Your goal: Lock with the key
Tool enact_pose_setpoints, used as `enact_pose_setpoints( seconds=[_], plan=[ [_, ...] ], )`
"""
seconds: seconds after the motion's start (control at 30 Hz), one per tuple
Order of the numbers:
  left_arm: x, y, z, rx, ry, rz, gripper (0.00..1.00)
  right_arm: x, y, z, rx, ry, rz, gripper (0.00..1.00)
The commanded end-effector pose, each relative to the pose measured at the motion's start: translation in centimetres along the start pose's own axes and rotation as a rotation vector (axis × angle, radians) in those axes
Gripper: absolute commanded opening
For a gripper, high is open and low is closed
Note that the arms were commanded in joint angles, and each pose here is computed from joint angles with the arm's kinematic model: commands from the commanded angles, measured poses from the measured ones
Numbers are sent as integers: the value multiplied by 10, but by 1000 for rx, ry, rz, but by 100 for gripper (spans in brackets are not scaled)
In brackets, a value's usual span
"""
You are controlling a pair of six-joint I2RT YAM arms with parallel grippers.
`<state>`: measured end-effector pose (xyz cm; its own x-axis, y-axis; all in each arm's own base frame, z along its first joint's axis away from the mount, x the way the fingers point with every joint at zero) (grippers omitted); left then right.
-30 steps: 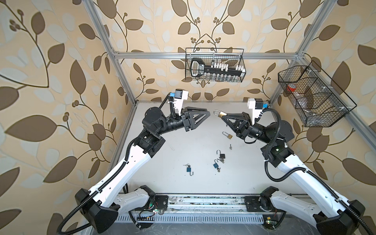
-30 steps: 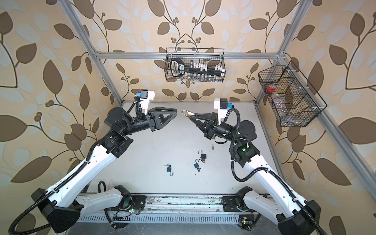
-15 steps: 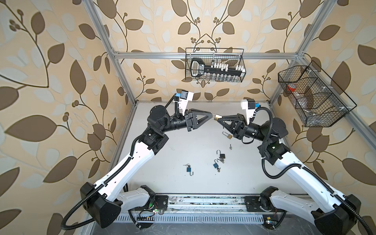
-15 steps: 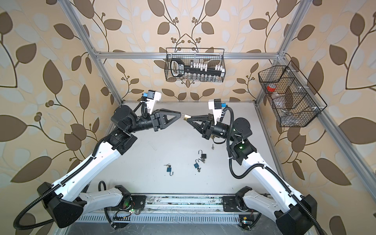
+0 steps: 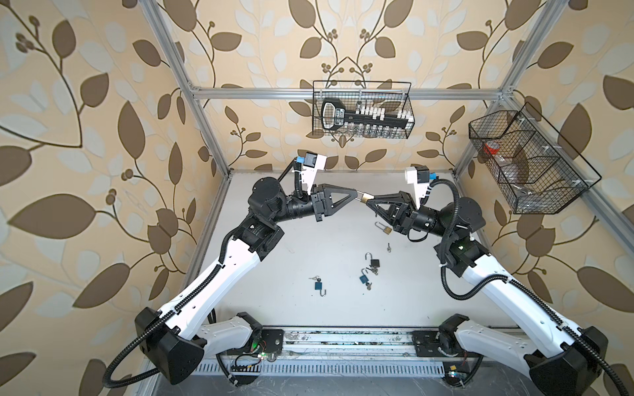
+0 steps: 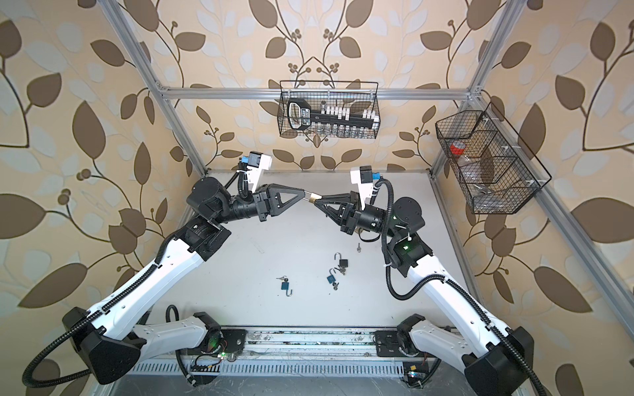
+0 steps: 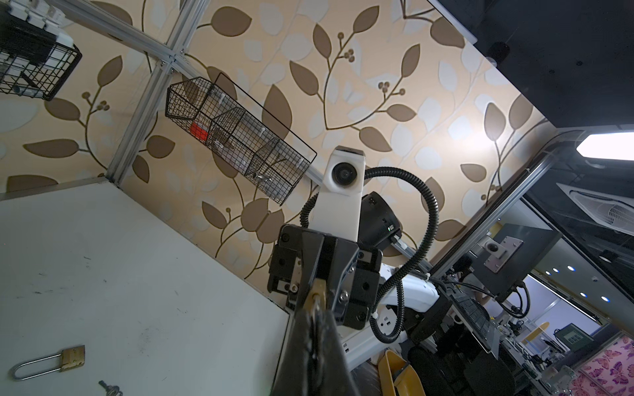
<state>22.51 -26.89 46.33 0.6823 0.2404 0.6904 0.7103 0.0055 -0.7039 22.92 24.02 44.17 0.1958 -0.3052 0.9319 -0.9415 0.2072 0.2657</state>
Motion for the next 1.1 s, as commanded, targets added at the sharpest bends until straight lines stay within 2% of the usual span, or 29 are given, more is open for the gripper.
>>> enact_pose_setpoints(
  seconds=[0.0,0.2,0.57,0.83,1.07],
  plan=[
    [6,-22,1,-63,6,-96,0,20,17,-4,75,-30,11,0],
    [-9,-25,-9,-100,76,-108,0,23,21,-9,103,-33,-2,0],
    [-38,-21,-27,-130,168,-59,0,25,7,-14,35,-42,59,0],
    [-53,-10,-33,-128,203,-6,0,33,17,-22,132,-68,14,0],
    [-60,-6,-38,-132,228,25,0,32,8,-20,9,-87,91,0]
  ],
)
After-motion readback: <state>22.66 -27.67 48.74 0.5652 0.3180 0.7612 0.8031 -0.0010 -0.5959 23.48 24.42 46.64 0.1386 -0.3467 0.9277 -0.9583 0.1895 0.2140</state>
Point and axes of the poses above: each gripper's point midway between its finger pads, its own z axis back along the fingers, its own y axis along the line the jaws close on, x = y × z, the point moved 2 cm from there along z, back along the fingers, and after that the axes turned 10 degrees about z, right-handed, at the moved point
